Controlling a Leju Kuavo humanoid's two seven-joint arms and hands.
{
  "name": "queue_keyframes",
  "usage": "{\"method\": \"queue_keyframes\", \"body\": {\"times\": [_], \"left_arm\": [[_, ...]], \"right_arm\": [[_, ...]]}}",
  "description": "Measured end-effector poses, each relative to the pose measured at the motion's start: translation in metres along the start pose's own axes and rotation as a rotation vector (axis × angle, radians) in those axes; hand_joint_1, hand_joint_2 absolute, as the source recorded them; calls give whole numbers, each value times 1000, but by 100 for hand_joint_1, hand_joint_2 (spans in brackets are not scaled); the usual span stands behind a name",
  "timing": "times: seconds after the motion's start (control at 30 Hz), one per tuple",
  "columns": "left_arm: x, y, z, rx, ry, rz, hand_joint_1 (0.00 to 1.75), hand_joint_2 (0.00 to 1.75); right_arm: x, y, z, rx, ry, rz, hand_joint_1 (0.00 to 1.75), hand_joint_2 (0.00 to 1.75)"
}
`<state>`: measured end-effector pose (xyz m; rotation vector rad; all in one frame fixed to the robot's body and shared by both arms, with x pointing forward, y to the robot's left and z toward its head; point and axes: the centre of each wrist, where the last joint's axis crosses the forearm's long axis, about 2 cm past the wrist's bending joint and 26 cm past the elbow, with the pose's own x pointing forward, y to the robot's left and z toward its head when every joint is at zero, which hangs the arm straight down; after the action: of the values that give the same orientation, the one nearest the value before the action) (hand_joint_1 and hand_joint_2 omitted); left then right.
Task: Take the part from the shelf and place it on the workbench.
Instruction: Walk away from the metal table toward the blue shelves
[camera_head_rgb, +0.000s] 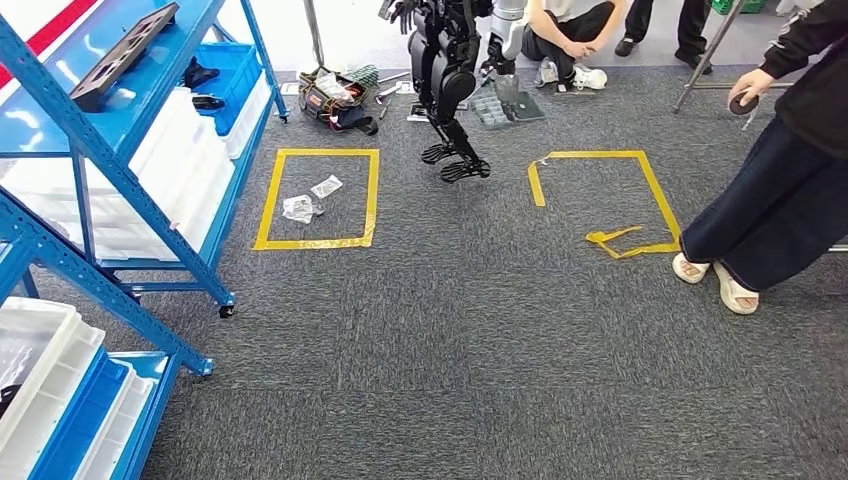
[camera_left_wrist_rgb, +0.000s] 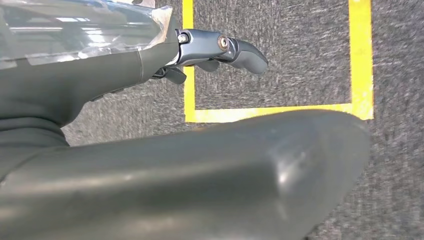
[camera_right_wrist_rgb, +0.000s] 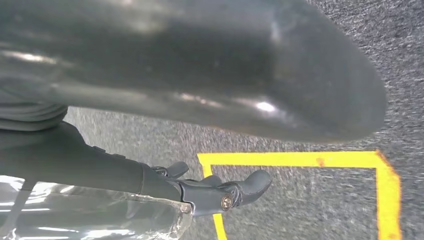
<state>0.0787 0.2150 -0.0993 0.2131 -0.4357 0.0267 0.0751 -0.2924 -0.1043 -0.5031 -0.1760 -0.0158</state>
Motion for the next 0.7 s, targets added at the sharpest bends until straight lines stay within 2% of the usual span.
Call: {"method": "queue_keyframes", "body": {"times": [0.7], "left_arm": [[-2, -3, 2, -10, 5, -10, 0, 0]], "right_arm": [[-4, -1, -1, 5, 7, -11, 0, 0]]}}
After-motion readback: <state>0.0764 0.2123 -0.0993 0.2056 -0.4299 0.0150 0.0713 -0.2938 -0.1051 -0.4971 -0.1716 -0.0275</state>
